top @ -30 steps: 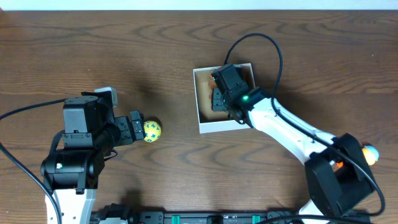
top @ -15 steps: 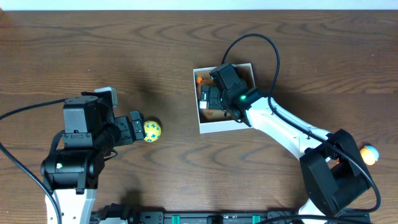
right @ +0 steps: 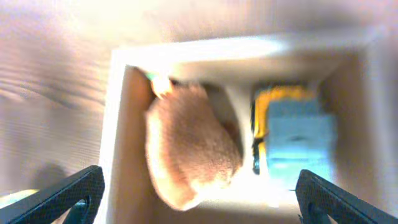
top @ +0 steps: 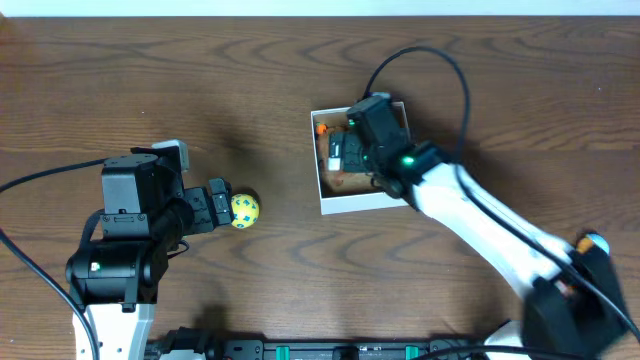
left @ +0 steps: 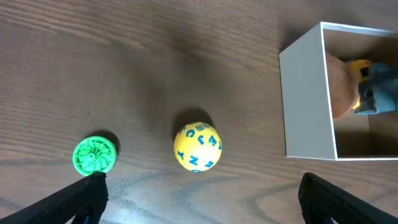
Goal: Pack container
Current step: 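Place the capybara in the box beside the truck and release, then move the right gripper to the yellow duck and grasp it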
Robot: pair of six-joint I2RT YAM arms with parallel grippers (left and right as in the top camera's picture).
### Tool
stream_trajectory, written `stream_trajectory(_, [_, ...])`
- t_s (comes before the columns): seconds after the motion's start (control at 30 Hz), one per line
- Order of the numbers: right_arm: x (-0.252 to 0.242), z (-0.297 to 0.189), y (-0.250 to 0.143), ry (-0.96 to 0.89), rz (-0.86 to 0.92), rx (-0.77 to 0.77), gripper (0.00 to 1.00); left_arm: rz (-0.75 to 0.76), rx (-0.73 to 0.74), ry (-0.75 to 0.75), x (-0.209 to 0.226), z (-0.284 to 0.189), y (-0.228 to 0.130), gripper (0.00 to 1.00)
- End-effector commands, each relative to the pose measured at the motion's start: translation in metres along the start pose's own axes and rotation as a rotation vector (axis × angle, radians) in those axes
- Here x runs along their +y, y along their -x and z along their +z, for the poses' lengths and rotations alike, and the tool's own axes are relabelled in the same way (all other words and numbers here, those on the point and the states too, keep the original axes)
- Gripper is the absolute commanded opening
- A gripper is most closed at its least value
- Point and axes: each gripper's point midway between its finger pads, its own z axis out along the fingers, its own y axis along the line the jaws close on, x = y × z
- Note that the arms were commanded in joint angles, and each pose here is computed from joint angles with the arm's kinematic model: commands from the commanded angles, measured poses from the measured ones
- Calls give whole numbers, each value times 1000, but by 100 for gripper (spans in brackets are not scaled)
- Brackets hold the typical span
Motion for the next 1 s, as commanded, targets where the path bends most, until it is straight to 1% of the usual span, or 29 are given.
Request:
stream_trajectory(0.0, [9,-65,46,32,-134,-181,99,-6,-15,-10,-2,-5,5,98])
stream_trajectory(0.1, [-9,-105,64,1,-129,-267,99,-6,-15,-10,-2,-5,5,98])
stream_trajectory(0.13, [-21,-117,67,-25,-91,-282,99,-6,-16,-10,-2,-5,5,98])
stream_trajectory(0.2, [-57,-136,67,-101,86,-294,99,-6,-15,-10,-2,-5,5,98])
stream_trajectory(0.27, [-100,-151,56,-188,297,-273,99,-6,-16,-10,-2,-5,5,98])
stream_trajectory(0.33, [-140,-160,39,-278,466,-225,99,-6,-16,-10,-2,-5,5,98])
stream_trajectory(0.43, [-190,-169,5,-414,637,-121,99,-6,-17,-10,-2,-5,5,98])
stream_trajectory(0.5, [-212,-174,-15,-482,716,-59,99,-6,-22,-11,-2,-5,7,98])
stream_trajectory(0.6, [-231,-176,-34,-511,809,1,99,-5,-28,-13,-3,-5,8,98])
stream_trajectory(0.7, [-244,-176,-44,-517,880,22,99,-7,-15,-10,-2,-1,8,98])
stream_trajectory(0.83, [-262,-176,-60,-560,944,42,99,-27,57,4,1,13,0,98])
stream_trajectory(0.97, [-273,-167,-89,-588,1005,108,99,-64,141,23,5,32,-8,98])
